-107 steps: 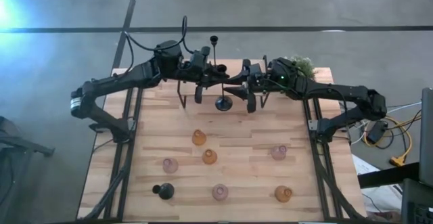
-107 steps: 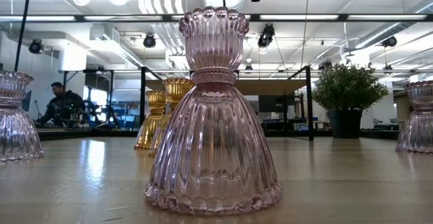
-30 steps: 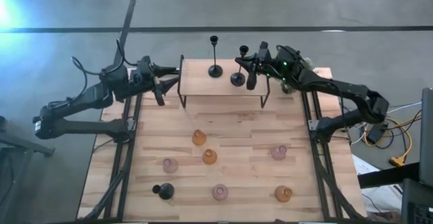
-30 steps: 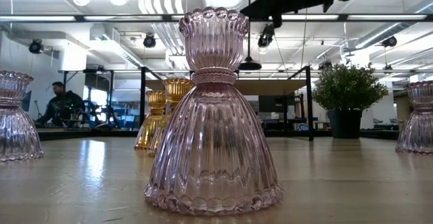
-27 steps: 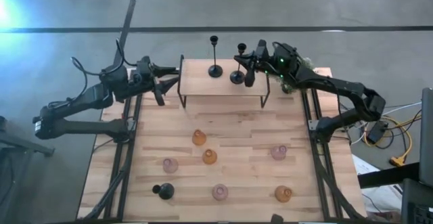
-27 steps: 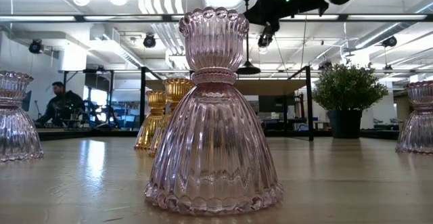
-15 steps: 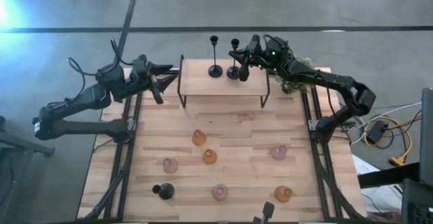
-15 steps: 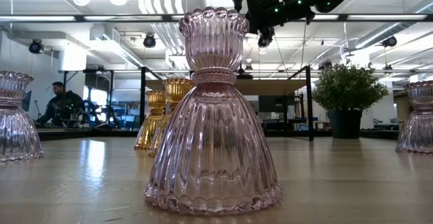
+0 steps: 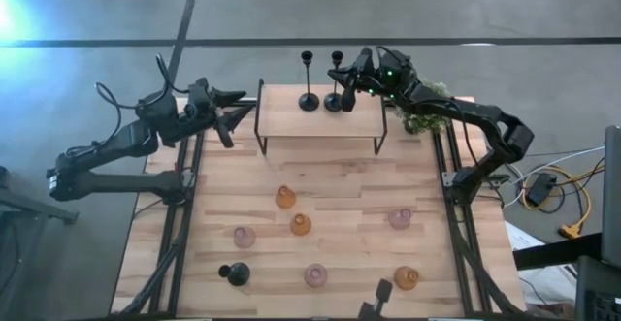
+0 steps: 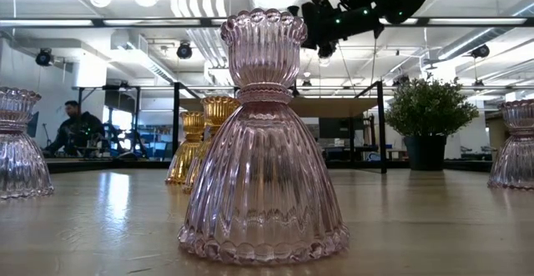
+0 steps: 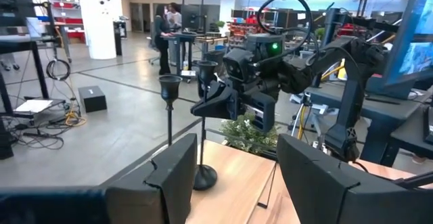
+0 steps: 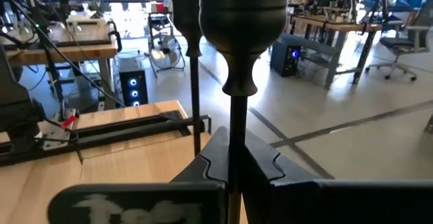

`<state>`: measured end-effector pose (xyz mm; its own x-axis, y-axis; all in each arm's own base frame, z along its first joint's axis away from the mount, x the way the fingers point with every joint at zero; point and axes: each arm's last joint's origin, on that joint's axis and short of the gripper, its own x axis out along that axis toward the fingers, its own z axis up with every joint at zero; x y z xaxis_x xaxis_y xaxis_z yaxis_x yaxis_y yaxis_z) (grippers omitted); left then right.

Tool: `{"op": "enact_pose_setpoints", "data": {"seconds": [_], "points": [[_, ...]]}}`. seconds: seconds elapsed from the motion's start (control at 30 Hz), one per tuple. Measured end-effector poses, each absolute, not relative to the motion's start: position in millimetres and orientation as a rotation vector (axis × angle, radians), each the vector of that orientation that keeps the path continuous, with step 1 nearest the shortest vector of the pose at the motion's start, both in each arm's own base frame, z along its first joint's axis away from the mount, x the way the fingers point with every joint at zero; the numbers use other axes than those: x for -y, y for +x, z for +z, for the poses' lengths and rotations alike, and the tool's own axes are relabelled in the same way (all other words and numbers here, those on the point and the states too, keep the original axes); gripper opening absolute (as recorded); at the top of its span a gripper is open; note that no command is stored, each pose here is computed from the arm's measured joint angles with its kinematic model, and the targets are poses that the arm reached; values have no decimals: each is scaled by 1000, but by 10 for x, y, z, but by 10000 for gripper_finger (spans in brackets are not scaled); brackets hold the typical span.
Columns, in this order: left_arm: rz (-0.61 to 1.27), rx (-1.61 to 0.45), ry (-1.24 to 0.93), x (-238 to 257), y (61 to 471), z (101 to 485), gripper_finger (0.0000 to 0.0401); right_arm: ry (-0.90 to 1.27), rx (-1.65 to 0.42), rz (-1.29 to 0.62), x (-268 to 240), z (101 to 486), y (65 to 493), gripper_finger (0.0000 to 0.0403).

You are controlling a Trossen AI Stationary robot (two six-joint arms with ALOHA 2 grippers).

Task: Pick & Place candle stick holders
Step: Put the top black candle holder on the shelf

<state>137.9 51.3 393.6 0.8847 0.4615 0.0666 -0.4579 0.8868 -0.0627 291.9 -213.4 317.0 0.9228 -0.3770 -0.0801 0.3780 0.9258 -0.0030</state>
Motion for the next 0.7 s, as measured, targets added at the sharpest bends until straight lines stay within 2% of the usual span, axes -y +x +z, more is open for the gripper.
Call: {"op": "enact_pose_setpoints", "data": {"seconds": [0.7], "points": [[483,80,-46,-515,1379,3935,209,43,-72,-398,2176,3092,2894,8]]}}
